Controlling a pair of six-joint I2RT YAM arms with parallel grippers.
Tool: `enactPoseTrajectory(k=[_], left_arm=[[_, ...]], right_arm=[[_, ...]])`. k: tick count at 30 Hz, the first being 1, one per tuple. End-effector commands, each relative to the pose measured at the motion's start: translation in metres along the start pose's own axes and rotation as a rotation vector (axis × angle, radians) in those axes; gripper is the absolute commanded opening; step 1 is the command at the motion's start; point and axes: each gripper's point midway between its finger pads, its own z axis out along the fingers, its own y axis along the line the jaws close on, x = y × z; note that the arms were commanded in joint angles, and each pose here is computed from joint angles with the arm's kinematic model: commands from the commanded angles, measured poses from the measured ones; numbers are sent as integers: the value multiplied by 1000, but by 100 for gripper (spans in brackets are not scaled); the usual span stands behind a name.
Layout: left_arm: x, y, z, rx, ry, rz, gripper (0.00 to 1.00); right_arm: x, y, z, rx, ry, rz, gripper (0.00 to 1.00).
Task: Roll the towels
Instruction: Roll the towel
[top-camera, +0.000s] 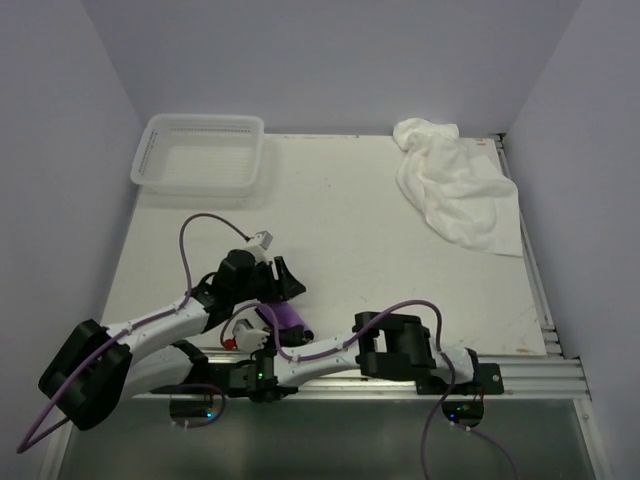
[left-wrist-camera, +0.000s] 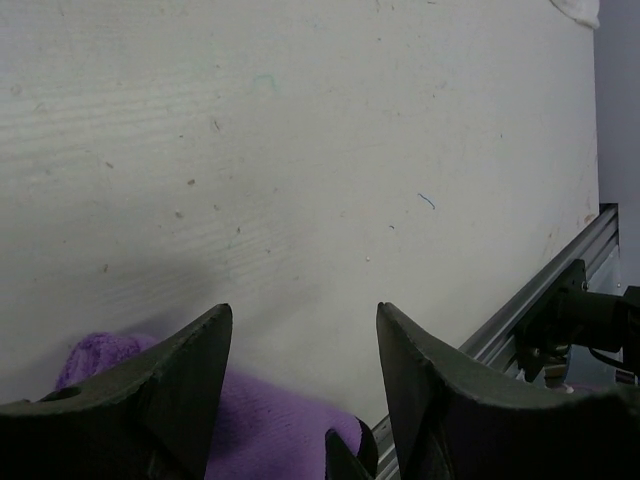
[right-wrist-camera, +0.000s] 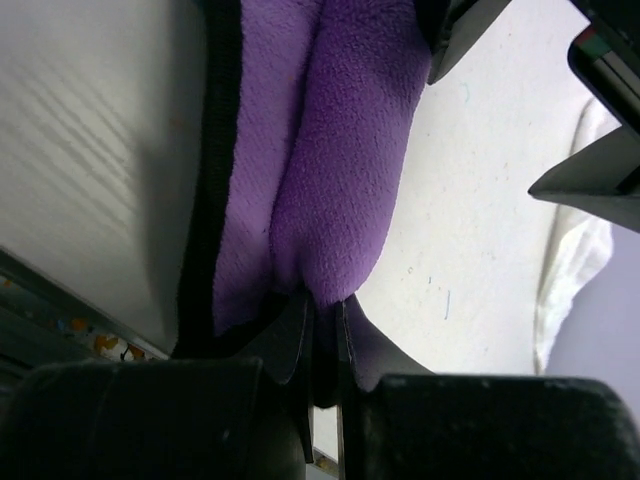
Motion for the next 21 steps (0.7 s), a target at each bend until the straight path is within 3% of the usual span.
enactPoseTrajectory(k=[1, 17, 21], left_arm=[[0, -13, -7, 71, -24, -31, 64], [47, 27, -13, 18, -2, -160, 64], [63, 57, -10, -131, 50, -169, 64]], right_arm=[[10, 22, -1, -31, 46, -143, 0], [11, 33, -3, -41, 58, -204, 0], [6, 28, -9, -65, 31, -142, 8]])
